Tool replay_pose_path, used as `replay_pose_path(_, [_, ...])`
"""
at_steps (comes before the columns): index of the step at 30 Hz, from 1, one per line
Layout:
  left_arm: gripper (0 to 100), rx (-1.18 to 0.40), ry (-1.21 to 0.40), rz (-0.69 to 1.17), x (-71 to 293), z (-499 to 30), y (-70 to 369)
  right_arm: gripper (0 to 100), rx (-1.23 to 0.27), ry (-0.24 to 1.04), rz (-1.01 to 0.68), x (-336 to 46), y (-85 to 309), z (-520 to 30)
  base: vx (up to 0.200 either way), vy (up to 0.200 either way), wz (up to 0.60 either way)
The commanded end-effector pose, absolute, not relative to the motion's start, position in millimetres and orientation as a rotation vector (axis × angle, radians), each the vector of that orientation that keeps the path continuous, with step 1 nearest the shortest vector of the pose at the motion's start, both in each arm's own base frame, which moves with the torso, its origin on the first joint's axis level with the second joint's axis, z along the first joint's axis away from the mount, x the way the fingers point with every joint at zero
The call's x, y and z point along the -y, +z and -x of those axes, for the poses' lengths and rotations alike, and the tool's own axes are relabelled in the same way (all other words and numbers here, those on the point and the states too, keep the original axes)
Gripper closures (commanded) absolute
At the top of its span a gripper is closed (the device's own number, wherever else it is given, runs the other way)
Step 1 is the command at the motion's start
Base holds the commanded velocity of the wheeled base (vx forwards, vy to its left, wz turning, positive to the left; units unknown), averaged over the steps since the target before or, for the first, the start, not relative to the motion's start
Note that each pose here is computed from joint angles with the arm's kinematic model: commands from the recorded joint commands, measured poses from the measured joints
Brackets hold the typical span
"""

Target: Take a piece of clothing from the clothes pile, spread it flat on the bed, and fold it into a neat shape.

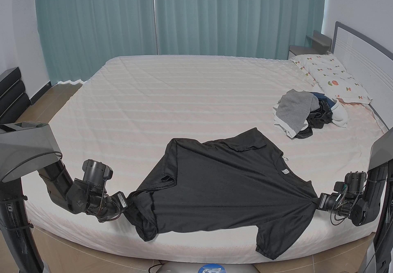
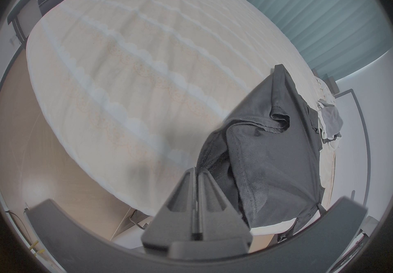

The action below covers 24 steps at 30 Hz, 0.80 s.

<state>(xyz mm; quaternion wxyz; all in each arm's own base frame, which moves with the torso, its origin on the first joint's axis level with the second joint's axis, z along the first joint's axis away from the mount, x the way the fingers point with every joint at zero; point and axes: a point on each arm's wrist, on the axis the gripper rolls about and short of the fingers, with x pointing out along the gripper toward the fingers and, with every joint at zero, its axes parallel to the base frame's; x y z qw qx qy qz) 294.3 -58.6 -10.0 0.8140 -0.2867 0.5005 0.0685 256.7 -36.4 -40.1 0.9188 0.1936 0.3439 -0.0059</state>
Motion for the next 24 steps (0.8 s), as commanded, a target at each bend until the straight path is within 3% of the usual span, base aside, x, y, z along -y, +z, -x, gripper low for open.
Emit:
replay_pose_path(1, [100, -1.067, 0.128, 0.607, 64, -295, -10, 100, -0.735, 0.006, -0.388, 31, -57, -262, 0.000, 0.000, 0.00])
replay_pose_path(6, [100, -1.052, 0.126, 0.606, 65, -298, -8, 100, -0.724, 0.002, -0.379, 30, -65, -264, 0.000, 0.000, 0.00])
replay_pose_path(7, [0, -1.051, 0.128, 0.605, 65, -299, -9, 0, -0.724, 0.002, -0.379, 30, -66, -265, 0.000, 0.000, 0.00])
replay_pose_path(20, [0, -0.993, 0.132, 0.645, 55, -313, 0, 0, -0.550, -0.047, -0.381, 46, -41, -280, 0.000, 0.000, 0.00])
replay_pose_path(24, [0, -0.926, 0.100, 0.659, 56, -316, 12, 0, -0.435, -0.067, -0.594, 44, -16, -294, 0.000, 0.000, 0.00])
